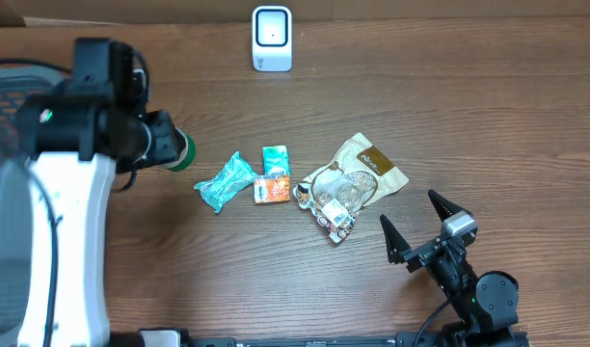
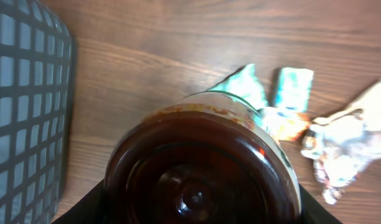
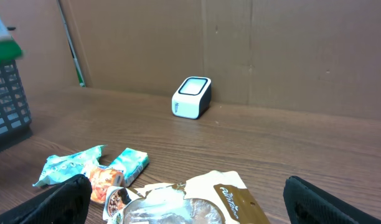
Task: Scan the item barcode
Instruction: 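Lower the brown jar onto the table beside the wipes and release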
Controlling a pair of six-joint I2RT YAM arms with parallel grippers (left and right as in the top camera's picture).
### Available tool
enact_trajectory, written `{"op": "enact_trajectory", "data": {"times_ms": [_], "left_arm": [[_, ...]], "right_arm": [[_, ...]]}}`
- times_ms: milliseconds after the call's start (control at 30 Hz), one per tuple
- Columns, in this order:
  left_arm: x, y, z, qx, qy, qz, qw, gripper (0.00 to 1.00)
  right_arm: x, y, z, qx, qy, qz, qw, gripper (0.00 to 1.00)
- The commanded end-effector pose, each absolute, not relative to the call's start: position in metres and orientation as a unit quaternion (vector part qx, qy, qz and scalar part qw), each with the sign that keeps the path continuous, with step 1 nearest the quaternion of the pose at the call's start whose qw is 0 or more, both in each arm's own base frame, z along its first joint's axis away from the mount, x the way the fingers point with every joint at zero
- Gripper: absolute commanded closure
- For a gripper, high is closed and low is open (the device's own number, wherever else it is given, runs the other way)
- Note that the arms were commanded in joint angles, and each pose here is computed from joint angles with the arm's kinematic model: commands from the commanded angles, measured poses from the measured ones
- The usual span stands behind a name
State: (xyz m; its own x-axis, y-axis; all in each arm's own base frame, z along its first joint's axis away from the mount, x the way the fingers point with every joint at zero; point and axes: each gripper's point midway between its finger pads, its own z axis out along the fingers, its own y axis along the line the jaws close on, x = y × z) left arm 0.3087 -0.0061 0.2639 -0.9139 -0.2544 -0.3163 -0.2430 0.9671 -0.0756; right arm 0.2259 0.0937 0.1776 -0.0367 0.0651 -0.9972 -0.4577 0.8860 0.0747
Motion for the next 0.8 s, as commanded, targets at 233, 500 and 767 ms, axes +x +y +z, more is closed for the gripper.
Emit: {"op": "enact_trajectory", "data": {"times_ms": [233, 500, 767], "left_arm": [[0.362, -0.002, 0.166, -0.103, 0.992, 0.021, 0.063, 0.73], [0.391, -0.003, 0.103, -0.098, 0.994, 0.028, 0.025, 0.76], [0.388, -0.024, 0.072, -0.072, 0.997, 0.031, -0.016, 0.72]], "right_arm": [[0.226, 0.094, 0.176, -0.141, 0.693, 0.194, 0.680, 0.00], [0.226, 0.094, 0.176, -0.141, 0.693, 0.194, 0.680, 0.00], [0.226, 0.094, 0.176, -0.141, 0.693, 0.194, 0.680, 0.00]]}}
